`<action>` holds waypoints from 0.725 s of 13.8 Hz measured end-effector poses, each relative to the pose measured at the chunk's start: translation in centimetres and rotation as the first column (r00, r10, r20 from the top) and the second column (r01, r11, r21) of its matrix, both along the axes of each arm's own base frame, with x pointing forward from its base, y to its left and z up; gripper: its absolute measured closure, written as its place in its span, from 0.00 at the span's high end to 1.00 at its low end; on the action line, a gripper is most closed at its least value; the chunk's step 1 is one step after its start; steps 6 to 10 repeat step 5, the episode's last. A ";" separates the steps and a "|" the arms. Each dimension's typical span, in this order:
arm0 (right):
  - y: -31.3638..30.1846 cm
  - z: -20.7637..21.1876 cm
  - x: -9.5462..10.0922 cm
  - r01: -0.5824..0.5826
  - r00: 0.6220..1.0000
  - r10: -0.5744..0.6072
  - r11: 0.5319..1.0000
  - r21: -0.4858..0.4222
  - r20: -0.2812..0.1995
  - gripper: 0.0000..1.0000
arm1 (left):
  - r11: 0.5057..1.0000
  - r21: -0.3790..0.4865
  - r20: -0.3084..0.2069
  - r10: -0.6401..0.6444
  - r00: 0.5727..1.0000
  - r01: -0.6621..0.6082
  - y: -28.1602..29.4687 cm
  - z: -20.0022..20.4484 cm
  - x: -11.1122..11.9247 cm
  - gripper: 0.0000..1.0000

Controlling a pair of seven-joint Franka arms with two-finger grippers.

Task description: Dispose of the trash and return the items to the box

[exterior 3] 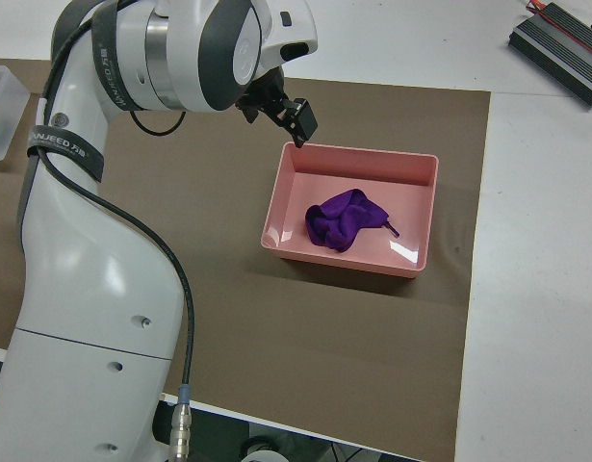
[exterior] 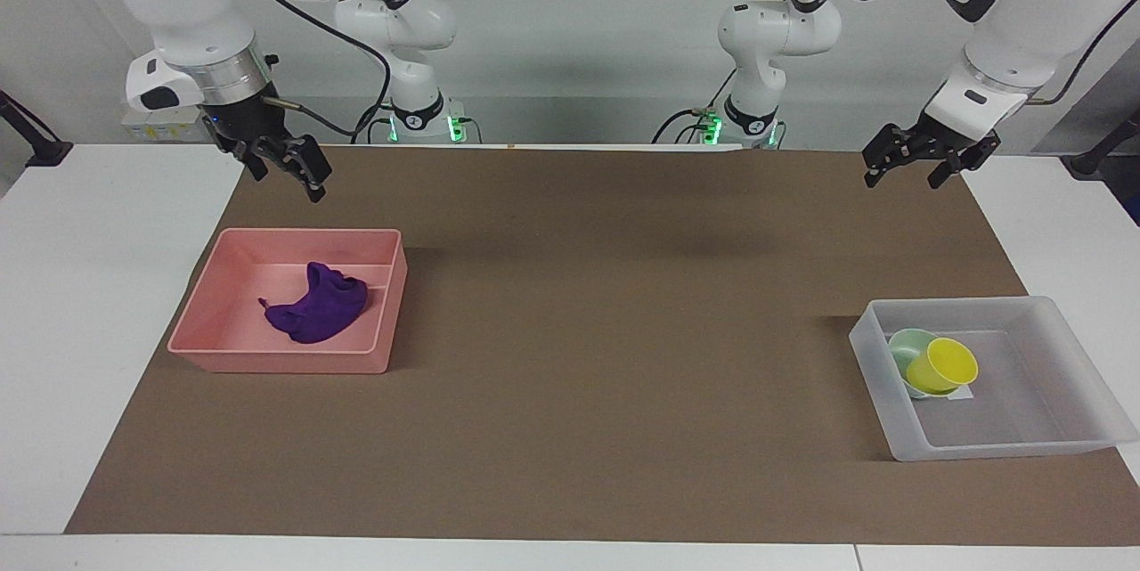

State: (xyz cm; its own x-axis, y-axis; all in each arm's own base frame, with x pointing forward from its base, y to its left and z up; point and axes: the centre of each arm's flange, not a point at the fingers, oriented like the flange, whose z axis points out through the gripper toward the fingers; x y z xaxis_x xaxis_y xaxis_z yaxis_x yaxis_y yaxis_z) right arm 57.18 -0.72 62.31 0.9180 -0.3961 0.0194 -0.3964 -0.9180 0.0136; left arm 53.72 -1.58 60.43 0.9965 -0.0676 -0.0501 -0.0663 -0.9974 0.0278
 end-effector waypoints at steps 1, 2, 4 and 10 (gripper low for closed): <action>0.0 0.0 0.0 0.000 1.000 0.000 1.000 0.000 0.000 1.00 | 1.000 -0.002 0.000 0.000 1.000 0.000 0.0 0.1 -0.1 1.00; 0.0 0.0 0.0 0.000 1.000 0.000 1.000 0.000 0.000 1.00 | 1.000 -0.002 0.000 0.000 1.000 0.000 0.0 0.2 -0.1 1.00; 0.0 0.0 0.0 0.000 1.000 0.000 1.000 0.000 0.000 1.00 | 1.000 -0.003 -0.001 0.000 1.000 0.000 0.0 0.2 -0.2 1.00; 0.0 0.0 0.0 0.000 1.000 0.000 1.000 0.000 0.000 1.00 | 1.000 -0.003 -0.002 0.000 1.000 0.000 0.0 0.2 -0.2 1.00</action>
